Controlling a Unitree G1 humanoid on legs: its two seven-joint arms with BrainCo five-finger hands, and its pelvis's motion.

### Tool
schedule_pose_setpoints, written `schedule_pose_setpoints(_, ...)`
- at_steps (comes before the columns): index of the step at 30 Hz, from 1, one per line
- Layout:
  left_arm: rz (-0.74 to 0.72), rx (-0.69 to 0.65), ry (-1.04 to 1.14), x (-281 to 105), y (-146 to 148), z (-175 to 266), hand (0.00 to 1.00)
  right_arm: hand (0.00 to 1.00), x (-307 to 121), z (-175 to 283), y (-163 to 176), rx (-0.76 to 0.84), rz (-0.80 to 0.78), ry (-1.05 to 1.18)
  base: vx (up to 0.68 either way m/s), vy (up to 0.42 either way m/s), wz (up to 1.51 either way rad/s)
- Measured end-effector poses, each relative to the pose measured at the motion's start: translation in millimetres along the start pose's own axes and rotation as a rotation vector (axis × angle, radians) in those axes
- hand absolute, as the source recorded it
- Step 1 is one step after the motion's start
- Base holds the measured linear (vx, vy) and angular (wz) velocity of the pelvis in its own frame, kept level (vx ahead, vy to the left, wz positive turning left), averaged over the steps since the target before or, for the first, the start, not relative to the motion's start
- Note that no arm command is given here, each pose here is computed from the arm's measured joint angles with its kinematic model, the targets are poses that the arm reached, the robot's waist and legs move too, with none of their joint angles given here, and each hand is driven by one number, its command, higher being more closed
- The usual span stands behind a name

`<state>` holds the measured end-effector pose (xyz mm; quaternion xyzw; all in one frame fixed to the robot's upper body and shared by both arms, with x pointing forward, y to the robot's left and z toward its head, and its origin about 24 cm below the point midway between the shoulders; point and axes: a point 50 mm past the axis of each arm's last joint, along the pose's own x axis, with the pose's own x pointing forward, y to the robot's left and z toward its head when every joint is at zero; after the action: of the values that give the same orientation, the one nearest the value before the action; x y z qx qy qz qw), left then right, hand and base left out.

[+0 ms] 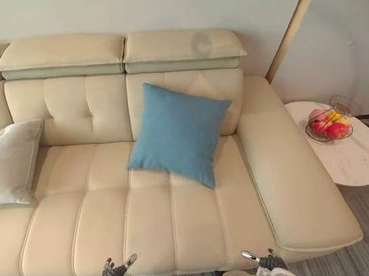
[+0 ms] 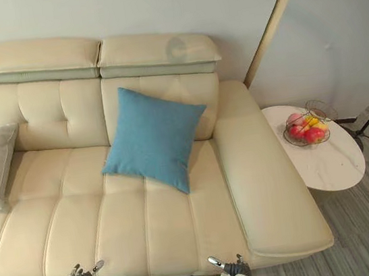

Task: Pick up cushions and gather them together orderly.

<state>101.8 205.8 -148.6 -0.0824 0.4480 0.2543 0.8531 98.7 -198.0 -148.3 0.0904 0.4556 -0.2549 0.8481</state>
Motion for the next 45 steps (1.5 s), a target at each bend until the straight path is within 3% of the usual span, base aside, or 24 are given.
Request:
schedule_pose_setpoints(5, -0.005, 0.000, -0.076, 2.0, -7.3, 19.8, 0.00, 0.00, 5.8, 20.3, 12.9, -0.028, 0.034, -0.053, -0.16, 0.062, -0.57)
schedule_pose_setpoints(9, -0.009, 0.021, -0.087, 2.7, -6.6, 23.2, 0.00, 0.00, 4.0, 0.0, 11.3, -0.041, 0.028, 0.026, -0.11, -0.110, 0.17)
schedule_pose_setpoints(16, -0.079, 0.057, -0.078, 0.6, -29.8, 20.9, 0.00, 0.00, 19.1, 48.1, 17.3, -0.109, 0.041, -0.081, -0.25, -0.074, -0.07)
schedule_pose_setpoints(33, -0.100, 0.254, -0.001, 2.2, -16.7, -0.1, 0.00, 0.00, 16.2, 17.6, -6.0, -0.115, -0.017, 0.019, -0.11, 0.066, -0.20)
schedule_pose_setpoints(45, -0.095, 0.255, 0.009, 3.2, -14.1, -0.5, 0.00, 0.00, 15.0, 7.9, -8.3, -0.095, -0.029, 0.061, -0.06, 0.001, -0.14)
